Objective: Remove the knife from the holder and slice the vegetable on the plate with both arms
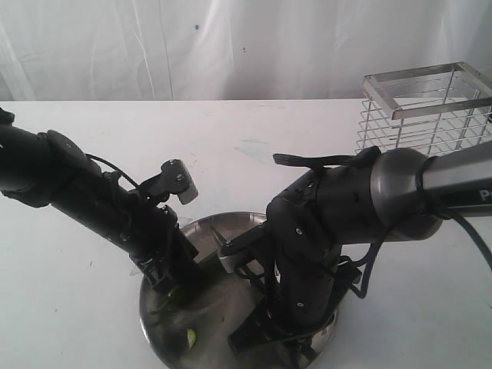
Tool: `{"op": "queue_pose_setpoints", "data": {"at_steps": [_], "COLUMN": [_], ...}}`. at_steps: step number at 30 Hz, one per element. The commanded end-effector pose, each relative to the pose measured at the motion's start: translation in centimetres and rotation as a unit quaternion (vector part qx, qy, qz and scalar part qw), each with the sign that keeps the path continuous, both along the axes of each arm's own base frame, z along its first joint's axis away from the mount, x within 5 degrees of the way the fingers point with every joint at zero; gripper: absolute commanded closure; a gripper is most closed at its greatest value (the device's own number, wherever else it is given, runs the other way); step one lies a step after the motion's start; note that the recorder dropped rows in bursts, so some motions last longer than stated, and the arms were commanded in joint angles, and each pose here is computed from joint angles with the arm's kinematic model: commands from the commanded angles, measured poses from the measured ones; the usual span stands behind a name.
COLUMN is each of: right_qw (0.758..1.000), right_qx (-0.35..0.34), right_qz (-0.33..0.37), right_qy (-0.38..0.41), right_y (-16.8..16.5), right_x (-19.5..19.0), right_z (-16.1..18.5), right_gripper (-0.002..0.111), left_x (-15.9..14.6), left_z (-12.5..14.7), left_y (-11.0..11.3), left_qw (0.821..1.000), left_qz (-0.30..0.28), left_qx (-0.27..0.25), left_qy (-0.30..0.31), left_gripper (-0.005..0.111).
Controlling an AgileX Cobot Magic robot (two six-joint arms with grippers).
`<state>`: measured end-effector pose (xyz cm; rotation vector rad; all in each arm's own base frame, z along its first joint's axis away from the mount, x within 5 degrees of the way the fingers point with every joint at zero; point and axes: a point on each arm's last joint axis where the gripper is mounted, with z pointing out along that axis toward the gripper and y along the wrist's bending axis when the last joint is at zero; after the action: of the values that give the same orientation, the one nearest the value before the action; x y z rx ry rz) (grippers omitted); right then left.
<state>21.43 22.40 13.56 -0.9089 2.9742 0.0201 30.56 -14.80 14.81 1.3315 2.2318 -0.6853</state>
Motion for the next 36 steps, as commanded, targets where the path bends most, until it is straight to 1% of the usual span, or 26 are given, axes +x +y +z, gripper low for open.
{"op": "queue_pose_setpoints", "data": {"at_steps": [1, 5, 11, 17, 26, 31, 36], "right_qw": [1.0, 0.999, 0.997, 0.997, 0.995, 0.995, 0.993], "right_qx": [-0.015, -0.032, -0.07, -0.078, -0.094, -0.096, -0.112], "right_qz": [0.007, 0.017, 0.017, 0.027, 0.031, 0.03, 0.037], "right_qy": [-0.021, -0.028, 0.001, -0.008, -0.017, -0.015, -0.005], "right_y": [-0.3, -0.6, -1.3, -1.4, -1.7, -1.7, -1.9], "right_x": [0.5, 0.6, 0.1, 0.3, 0.5, 0.4, 0.3], "right_z": [-1.2, -1.2, -1.2, -1.1, -1.0, -1.0, 0.5], "right_gripper": [0.108, 0.108, 0.108, 0.108, 0.108, 0.108, 0.108], "left_x": [-0.1, 0.0, 0.1, 0.1, 0.4, 0.3, 0.2], "left_z": [-0.5, -0.6, -0.6, -0.5, 2.5, 3.4, 4.8], "left_y": [-0.2, -0.2, -0.1, -0.1, -0.9, -0.9, -0.8], "left_qw": [1.0, 1.0, 1.0, 1.0, 0.999, 0.999, 0.998], "left_qz": [-0.005, -0.001, 0.001, 0.001, -0.005, -0.007, 0.005], "left_qx": [-0.007, -0.002, 0.0, -0.002, -0.044, -0.05, -0.061], "left_qy": [0.01, 0.005, 0.003, 0.001, 0.005, -0.003, -0.022], "left_gripper": [0.049, 0.049, 0.049, 0.049, 0.049, 0.049, 0.05]}}
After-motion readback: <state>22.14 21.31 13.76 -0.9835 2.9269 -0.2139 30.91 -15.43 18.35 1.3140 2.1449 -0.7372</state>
